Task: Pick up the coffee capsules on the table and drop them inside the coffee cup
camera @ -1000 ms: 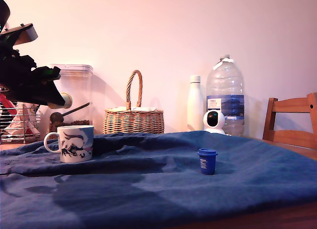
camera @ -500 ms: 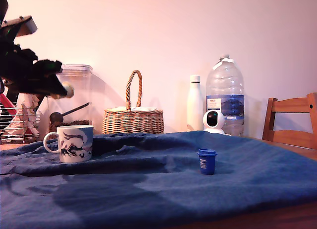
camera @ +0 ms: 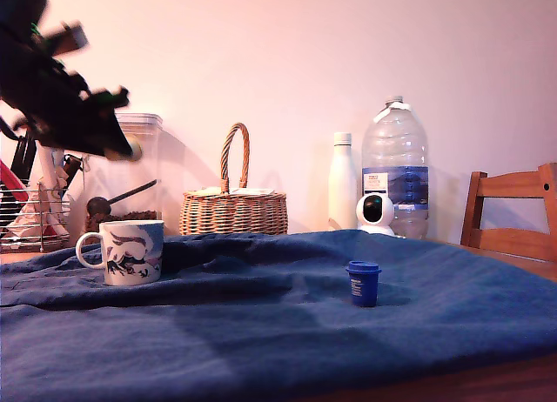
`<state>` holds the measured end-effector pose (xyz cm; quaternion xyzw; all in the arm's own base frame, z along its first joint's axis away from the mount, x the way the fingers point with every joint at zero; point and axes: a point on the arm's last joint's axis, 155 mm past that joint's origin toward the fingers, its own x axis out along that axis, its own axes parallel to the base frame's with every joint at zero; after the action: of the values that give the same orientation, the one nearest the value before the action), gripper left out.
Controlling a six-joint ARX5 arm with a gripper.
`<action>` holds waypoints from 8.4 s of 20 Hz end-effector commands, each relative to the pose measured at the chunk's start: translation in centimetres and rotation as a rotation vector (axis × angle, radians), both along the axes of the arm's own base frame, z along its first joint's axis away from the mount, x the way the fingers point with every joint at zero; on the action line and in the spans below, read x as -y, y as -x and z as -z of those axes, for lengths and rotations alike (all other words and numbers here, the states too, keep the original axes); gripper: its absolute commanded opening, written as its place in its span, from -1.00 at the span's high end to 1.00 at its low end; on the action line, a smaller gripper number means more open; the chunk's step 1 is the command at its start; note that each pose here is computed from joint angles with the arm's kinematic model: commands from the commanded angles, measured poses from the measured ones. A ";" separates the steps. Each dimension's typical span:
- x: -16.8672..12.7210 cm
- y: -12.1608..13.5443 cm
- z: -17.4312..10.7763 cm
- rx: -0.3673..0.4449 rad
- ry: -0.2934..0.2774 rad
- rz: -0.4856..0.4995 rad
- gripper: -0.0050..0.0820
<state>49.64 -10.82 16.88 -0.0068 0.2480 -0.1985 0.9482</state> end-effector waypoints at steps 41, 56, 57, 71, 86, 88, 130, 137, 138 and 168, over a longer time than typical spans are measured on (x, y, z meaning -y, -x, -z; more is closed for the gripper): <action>1.2 0.7 2.0 -0.252 -0.013 0.067 0.68; 4.8 5.6 -7.9 0.050 -0.010 0.168 0.93; 5.2 6.3 -7.7 0.061 -0.006 0.181 0.93; 10.9 15.5 -3.9 0.162 0.095 0.378 0.93; 16.3 23.7 1.1 0.198 0.208 0.552 0.93; 16.3 24.6 1.9 0.200 0.212 0.565 0.93; 18.3 21.9 8.1 0.237 0.138 0.575 -0.77; 20.6 21.0 9.8 0.210 0.136 0.611 -0.77; 21.2 21.0 10.1 0.204 0.135 0.621 -0.77; 29.5 15.1 13.0 0.114 0.155 0.685 -0.75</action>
<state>34.79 -40.29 5.39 0.0147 0.1517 -0.5225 0.8389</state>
